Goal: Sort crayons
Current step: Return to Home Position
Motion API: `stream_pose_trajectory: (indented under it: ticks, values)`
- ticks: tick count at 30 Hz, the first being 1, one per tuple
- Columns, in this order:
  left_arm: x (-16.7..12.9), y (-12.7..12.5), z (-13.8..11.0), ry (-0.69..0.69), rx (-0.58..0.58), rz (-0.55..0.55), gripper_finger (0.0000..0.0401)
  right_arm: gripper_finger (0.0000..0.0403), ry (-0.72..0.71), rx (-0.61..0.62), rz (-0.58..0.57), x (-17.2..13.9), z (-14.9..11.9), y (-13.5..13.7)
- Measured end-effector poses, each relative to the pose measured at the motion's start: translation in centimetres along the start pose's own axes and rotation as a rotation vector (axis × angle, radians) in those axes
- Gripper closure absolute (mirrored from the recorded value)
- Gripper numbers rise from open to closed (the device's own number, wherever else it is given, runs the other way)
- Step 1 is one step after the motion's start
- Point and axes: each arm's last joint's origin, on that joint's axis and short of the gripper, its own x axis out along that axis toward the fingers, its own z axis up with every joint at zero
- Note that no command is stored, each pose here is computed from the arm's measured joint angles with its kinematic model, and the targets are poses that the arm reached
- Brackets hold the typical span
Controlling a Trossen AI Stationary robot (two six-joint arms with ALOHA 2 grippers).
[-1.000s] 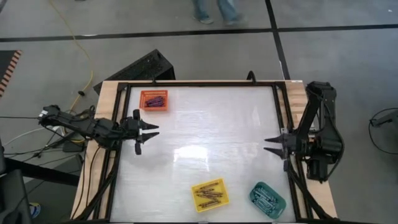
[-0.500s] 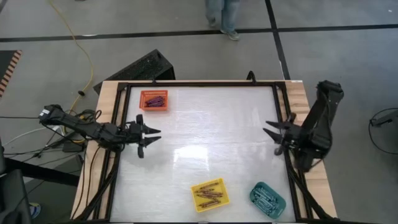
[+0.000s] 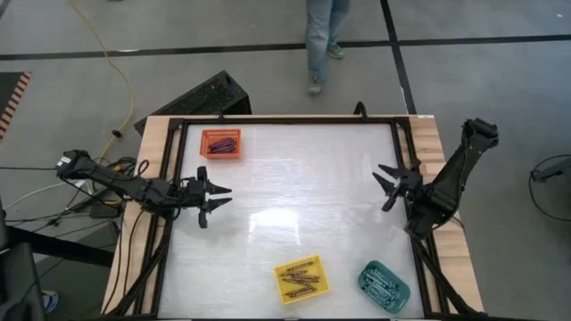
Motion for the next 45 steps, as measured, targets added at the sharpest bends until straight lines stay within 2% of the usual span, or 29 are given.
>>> stream_pose_trajectory:
  ticks: [5,8,15,21,22,24,27,30,39,42,45]
  values:
    - [-0.2,0.2,-1.6,-0.088,0.006,-0.008,0.0291,0.0255,0.005,-0.004,-0.104,0.8,-0.2,-0.4]
    - [-0.4,0.5,-2.8,-0.093,-0.018,0.001,0.0291,0.0255,0.008,-0.001,-0.152,1.1,-0.8,-0.6]
    - [-0.3,0.5,-3.3,-0.053,-0.022,0.023,0.0291,0.0255,0.006,0.044,-0.285,2.0,-3.1,-1.0]
    - [-0.3,0.5,-3.3,-0.047,0.028,-0.003,0.0291,0.0257,0.017,0.058,-0.307,1.9,-5.9,-1.6]
    - [-0.3,0.5,-3.3,-0.047,0.018,-0.005,0.0291,0.0259,0.016,0.061,-0.307,1.9,-5.9,-1.5]
    - [-0.3,0.5,-3.3,-0.05,-0.082,0.018,0.0291,0.0264,0.018,0.045,-0.301,1.9,-5.9,-1.4]
    - [-0.3,0.9,-3.5,-0.05,-0.167,0.139,0.0291,0.0269,0.012,0.036,-0.301,2.0,-6.0,-1.3]
    - [-0.3,1.0,-3.9,-0.015,-0.136,0.177,0.0291,0.027,0.011,0.039,-0.296,1.9,-6.0,-1.2]
    - [-0.6,1.4,-6.0,0.182,0.05,0.202,0.0291,0.0269,0.011,0.04,-0.303,2.0,-6.0,-1.2]
    - [-0.8,1.5,-6.7,0.251,0.094,0.211,0.0291,0.0269,0.01,0.042,-0.296,2.0,-6.0,-1.2]
    - [-0.7,1.5,-6.7,0.265,0.103,0.212,0.0291,0.0269,0.009,0.053,-0.29,1.9,-6.0,-1.1]
